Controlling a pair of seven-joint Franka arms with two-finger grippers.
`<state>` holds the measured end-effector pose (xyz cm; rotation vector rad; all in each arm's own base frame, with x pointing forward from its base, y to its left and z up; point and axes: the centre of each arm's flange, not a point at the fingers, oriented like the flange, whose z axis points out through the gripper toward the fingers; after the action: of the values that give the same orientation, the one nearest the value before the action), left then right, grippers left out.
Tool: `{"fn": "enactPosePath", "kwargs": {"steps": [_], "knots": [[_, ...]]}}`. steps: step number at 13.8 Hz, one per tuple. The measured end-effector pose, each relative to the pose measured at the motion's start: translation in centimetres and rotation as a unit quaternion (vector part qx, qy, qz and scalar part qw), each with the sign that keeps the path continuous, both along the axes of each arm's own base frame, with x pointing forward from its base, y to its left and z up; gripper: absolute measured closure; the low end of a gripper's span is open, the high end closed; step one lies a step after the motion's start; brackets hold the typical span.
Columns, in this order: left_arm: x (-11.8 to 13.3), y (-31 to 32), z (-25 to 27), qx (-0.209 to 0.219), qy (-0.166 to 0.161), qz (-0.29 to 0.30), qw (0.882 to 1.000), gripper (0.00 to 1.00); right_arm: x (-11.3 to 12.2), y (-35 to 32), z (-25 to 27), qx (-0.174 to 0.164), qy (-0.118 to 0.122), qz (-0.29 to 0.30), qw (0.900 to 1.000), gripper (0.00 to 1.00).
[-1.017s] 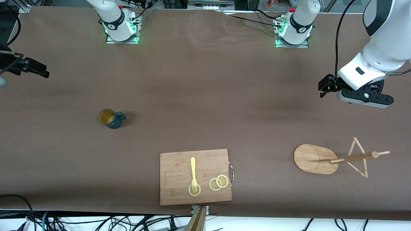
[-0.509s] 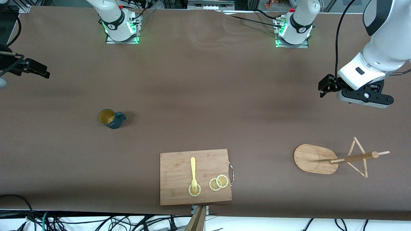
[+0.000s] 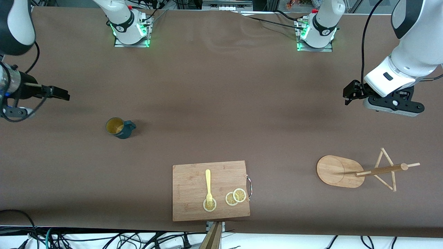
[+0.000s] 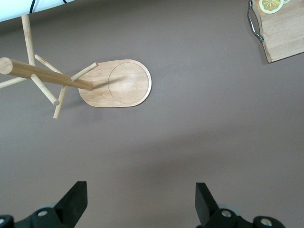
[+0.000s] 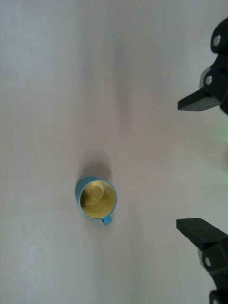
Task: Pass cup and hang on rack
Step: 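Reach the right gripper down to the teal mug rim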
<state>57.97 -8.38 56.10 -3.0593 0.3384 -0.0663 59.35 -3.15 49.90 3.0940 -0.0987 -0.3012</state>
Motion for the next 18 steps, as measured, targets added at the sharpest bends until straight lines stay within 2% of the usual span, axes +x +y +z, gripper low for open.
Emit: {"fn": "enactPosePath", "kwargs": {"steps": [3,6,18], "knots": [[0.0,0.0,0.0,0.0,0.0,0.0,1.0,0.0,1.6,0.4,-4.6,0.001,0.01,0.005,1.0,0.0],[0.0,0.0,0.0,0.0,0.0,0.0,1.0,0.0,2.7,0.9,-9.9,0.003,0.002,0.011,1.0,0.0],[0.0,0.1,0.0,0.0,0.0,0.001,1.0,0.0,1.5,2.7,-22.1,0.01,-0.023,0.029,0.999,0.0]]}}
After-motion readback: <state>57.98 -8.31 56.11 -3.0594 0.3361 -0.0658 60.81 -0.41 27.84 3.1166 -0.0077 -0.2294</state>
